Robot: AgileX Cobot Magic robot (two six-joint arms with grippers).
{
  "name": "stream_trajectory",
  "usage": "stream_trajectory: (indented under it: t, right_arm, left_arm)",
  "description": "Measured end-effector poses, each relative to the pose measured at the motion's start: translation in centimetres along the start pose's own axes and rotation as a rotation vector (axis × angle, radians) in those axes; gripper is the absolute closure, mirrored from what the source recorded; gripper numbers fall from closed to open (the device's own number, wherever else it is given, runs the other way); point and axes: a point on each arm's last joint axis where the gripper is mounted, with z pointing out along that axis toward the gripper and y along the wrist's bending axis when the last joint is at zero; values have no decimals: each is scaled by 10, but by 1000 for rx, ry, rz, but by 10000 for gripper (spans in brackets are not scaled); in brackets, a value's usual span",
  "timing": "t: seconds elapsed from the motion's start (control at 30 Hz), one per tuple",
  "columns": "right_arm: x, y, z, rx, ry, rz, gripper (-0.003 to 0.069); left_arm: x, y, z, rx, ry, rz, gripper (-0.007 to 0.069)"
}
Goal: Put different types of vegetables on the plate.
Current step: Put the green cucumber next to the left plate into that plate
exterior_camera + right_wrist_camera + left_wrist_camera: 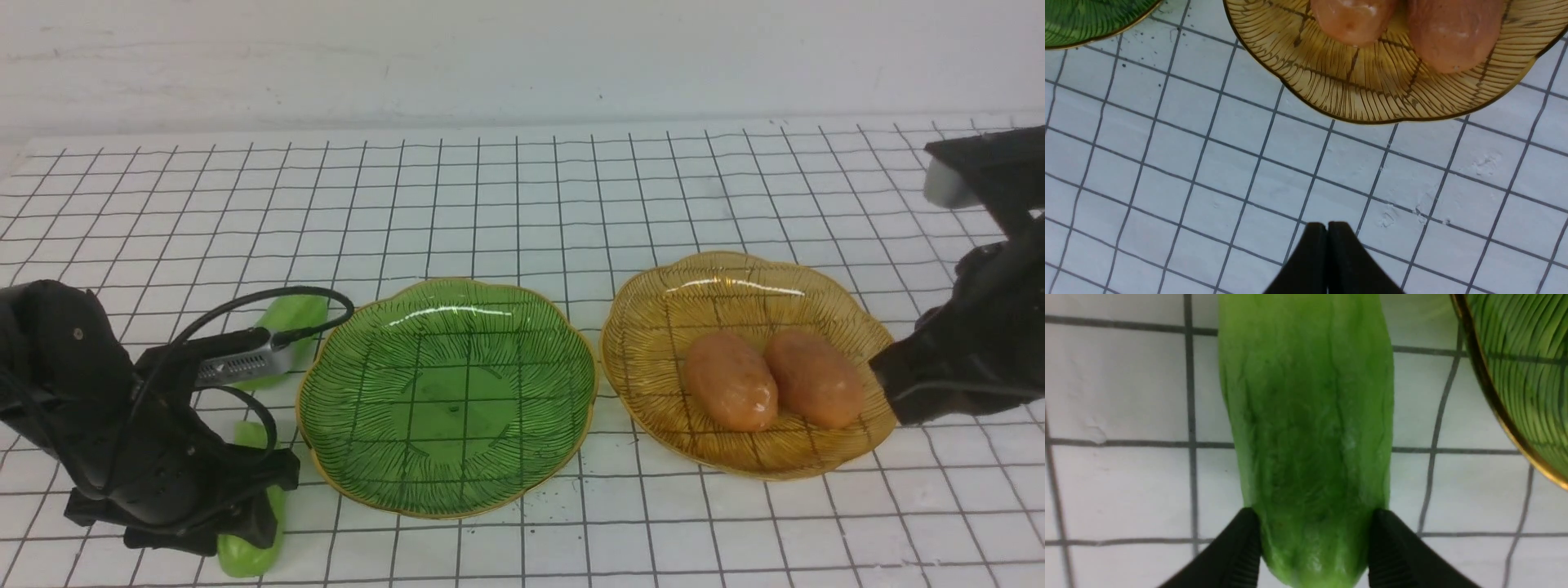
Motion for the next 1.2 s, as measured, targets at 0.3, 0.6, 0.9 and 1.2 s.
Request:
stream_trajectory:
  t: [0.3,0.6,0.9,1.2]
  right_arm:
    - [0,0,0,-1,1,-1,673]
    - [0,0,0,-3,-2,0,673]
    - [-1,0,0,-4,-11,0,673]
    - [0,0,2,-3,-11,2,673]
  left_arm:
    - [-23,-12,-81,-33,-100,96,319]
    - [-41,-81,-61,147,-114,248,319]
    - [-65,-113,-14,152,-79,304,254]
    - [-87,-116,-29,122,-166,340,19]
